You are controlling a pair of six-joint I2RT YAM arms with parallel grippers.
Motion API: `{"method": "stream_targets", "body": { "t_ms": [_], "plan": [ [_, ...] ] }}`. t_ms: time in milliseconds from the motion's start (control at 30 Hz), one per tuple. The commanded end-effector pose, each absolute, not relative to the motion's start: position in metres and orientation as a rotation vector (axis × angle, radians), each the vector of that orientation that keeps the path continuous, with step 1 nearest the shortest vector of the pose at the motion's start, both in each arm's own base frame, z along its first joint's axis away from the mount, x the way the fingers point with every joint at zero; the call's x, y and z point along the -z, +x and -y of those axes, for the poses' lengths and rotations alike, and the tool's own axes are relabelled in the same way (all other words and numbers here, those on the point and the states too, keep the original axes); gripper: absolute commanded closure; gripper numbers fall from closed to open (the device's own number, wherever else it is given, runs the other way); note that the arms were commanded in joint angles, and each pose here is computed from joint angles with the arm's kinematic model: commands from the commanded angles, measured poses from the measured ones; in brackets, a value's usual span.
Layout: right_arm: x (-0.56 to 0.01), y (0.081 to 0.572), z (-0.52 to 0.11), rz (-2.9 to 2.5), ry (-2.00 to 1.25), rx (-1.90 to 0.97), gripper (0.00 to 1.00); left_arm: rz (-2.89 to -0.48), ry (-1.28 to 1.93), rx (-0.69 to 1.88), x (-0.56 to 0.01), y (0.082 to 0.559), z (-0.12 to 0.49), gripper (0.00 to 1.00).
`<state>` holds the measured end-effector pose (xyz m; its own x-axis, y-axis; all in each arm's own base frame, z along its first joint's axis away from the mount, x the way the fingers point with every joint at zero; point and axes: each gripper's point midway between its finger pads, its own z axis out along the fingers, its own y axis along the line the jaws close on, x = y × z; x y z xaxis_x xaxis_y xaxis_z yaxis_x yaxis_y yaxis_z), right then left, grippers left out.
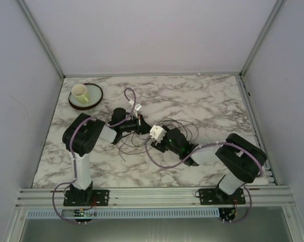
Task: Zip-tie the wires
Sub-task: Tie the cable at the center of the board.
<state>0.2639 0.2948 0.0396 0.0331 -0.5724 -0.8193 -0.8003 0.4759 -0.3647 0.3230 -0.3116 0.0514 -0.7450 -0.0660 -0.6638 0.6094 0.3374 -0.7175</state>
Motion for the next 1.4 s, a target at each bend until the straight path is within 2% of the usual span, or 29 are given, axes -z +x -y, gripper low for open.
{"method": "stream_targets", "body": {
  "t_ms": [0, 200, 400, 500, 600, 833, 1067, 1367],
  "plan": [
    [-0.077, 0.280, -0.314, -1.662, -0.984, -0.344, 0.37, -1.919, 0.477, 1.429, -0.068, 0.333, 0.312, 1.00],
    [-0.073, 0.271, -0.317, -1.657, -1.038, -0.321, 0.36, -1.928, 0.439, 1.422, -0.067, 0.333, 0.309, 1.00],
    [-0.098, 0.235, -0.305, -1.462, -1.185, -0.399, 0.20, -1.933, 0.466, 1.423, -0.072, 0.332, 0.306, 1.00],
    [-0.111, 0.222, -0.297, -1.336, -1.232, -0.394, 0.18, -1.946, 0.484, 1.440, -0.072, 0.330, 0.308, 1.00],
    [-0.101, 0.214, -0.292, -1.283, -1.314, -0.325, 0.22, -1.952, 0.491, 1.471, -0.072, 0.326, 0.309, 1.00],
    [-0.084, 0.202, -0.299, -1.172, -1.433, -0.194, 0.46, -1.944, 0.497, 1.528, -0.080, 0.317, 0.311, 1.00],
    [-0.079, 0.188, -0.319, -1.046, -1.524, -0.149, 0.46, -1.959, 0.457, 1.575, -0.086, 0.315, 0.313, 1.00],
    [-0.056, 0.199, -0.326, -0.968, -1.627, -0.009, 0.47, -1.928, 0.456, 1.637, -0.095, 0.313, 0.318, 1.00]
  ]
}}
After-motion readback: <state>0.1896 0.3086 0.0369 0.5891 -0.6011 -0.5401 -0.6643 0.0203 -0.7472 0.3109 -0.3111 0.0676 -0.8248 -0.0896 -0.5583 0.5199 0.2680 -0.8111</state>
